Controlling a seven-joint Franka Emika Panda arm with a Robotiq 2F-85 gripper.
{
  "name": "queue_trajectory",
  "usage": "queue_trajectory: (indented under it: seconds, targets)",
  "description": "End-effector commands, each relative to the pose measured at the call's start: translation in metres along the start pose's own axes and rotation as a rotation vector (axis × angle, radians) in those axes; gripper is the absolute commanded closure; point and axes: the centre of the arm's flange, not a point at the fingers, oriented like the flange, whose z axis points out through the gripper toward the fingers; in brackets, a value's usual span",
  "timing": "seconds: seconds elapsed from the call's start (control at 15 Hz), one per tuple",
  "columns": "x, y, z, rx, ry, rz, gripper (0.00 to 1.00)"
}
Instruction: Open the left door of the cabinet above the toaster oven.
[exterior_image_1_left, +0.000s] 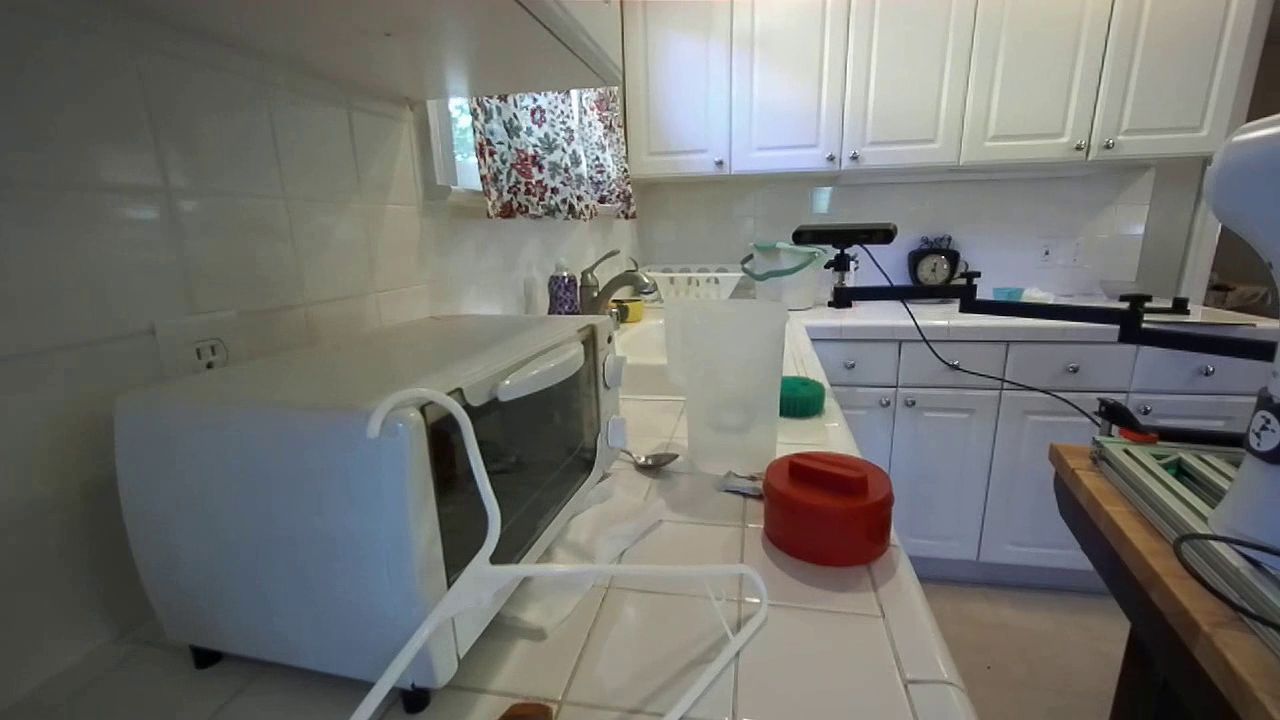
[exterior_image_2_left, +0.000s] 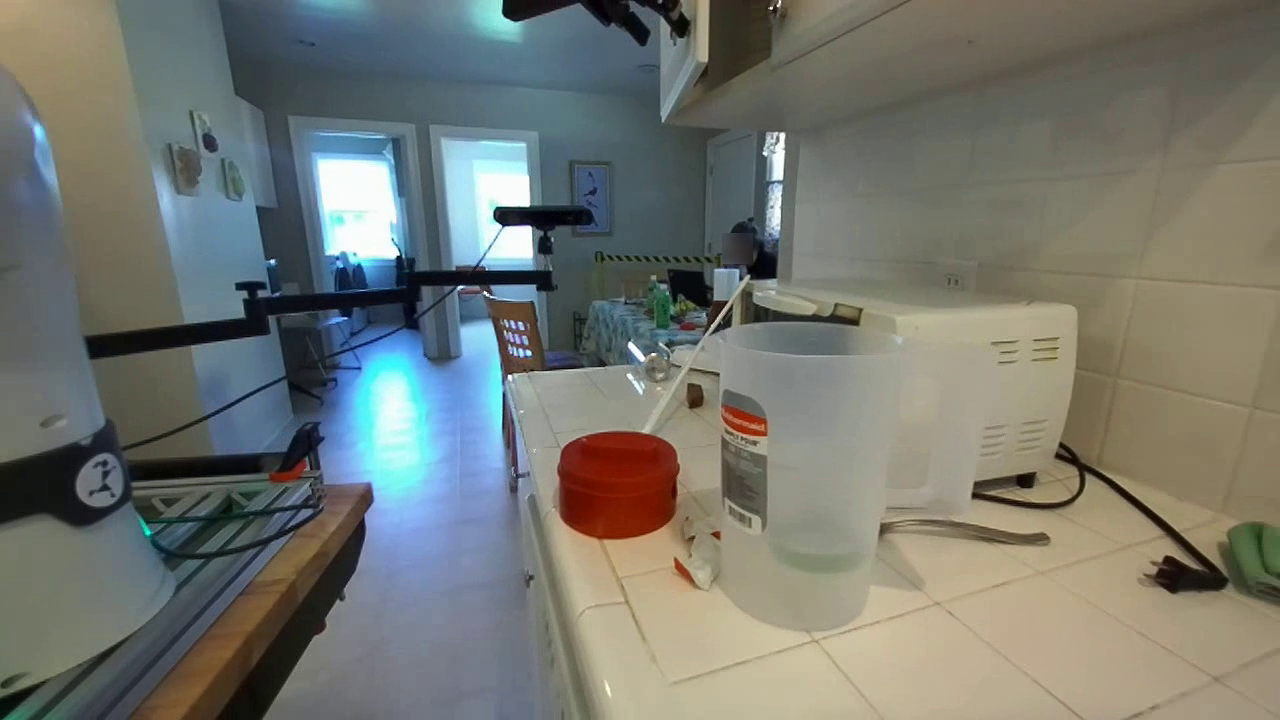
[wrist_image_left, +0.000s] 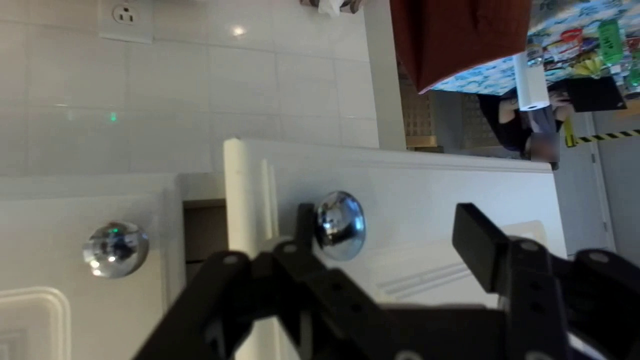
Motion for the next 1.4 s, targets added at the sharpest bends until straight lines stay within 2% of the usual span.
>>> queue_trajectory:
  seconds: [0.0,0.13,0.2,1.2,1.33]
  targets:
    - [0.001,-0.006,0.004,0.029,-0.011,-0.012,0.20]
    - [0.002,-0.017,0.010,0.071,-0.027,-0.031,0.06]
    - [0.002,-0.018,0.011,0.076,-0.030,-0.034,0.03]
    - [0.004,-0.011,0.008,0.090,-0.013,-0.023,0.00]
    - [0.004,-0.011,0.007,0.104,-0.011,-0.019,0.28]
